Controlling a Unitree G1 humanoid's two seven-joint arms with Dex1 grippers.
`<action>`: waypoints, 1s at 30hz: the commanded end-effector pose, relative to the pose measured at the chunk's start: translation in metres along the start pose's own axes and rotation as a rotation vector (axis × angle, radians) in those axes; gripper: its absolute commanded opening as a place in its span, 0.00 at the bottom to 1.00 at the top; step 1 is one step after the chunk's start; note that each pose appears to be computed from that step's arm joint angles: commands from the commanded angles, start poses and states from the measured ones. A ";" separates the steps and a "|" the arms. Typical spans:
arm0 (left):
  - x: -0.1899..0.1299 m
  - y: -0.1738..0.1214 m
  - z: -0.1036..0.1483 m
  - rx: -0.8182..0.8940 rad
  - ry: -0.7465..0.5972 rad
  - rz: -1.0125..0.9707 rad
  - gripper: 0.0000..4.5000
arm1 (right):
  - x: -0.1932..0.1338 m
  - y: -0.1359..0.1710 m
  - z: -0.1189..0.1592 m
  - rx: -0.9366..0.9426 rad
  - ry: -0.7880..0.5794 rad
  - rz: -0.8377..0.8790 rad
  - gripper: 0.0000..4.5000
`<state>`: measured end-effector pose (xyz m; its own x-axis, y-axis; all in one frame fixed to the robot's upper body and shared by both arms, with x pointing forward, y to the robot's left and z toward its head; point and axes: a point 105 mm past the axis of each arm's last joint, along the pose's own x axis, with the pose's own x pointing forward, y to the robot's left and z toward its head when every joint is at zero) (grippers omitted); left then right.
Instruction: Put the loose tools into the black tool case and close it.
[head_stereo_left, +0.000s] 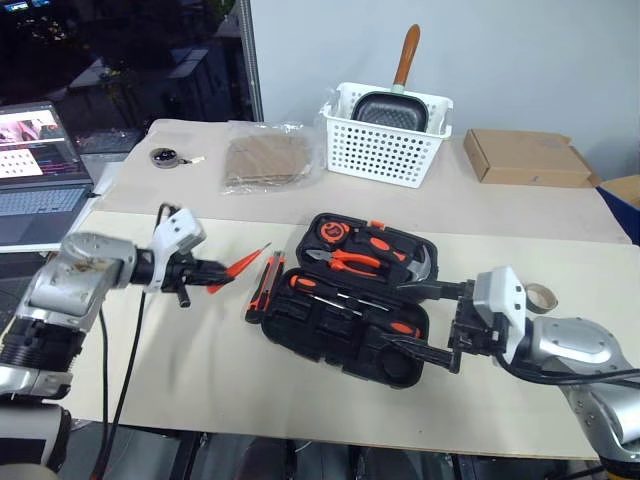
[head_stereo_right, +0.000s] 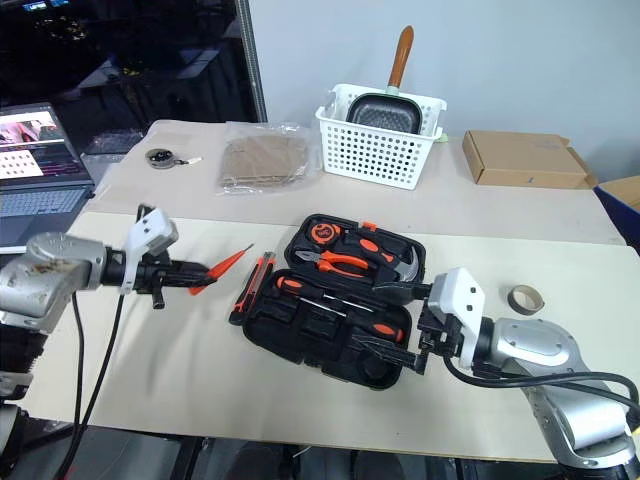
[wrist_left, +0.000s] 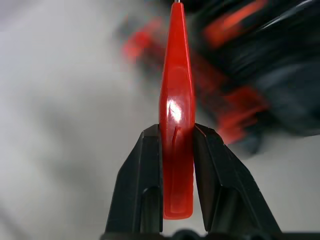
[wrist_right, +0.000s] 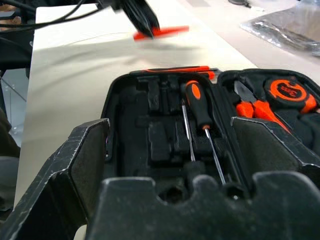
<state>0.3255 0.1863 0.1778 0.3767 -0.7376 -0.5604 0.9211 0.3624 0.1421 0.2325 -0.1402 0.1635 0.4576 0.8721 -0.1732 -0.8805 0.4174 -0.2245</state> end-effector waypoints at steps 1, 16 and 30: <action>0.033 -0.021 0.038 0.264 0.022 -0.155 0.09 | -0.016 -0.002 0.007 -0.049 -0.013 -0.036 1.00; 0.098 -0.033 0.016 0.554 0.307 -0.438 0.09 | -0.065 0.001 -0.016 -0.059 0.089 -0.133 1.00; 0.103 -0.031 0.005 0.552 0.385 -0.435 0.09 | -0.062 0.002 -0.014 -0.059 0.092 -0.116 1.00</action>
<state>0.3343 0.0892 0.1249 -0.0049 -0.5029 -0.8643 0.9225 -0.3358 0.1901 0.2053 -0.1996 0.1487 0.5726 0.7821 -0.2457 -0.8162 0.5160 -0.2599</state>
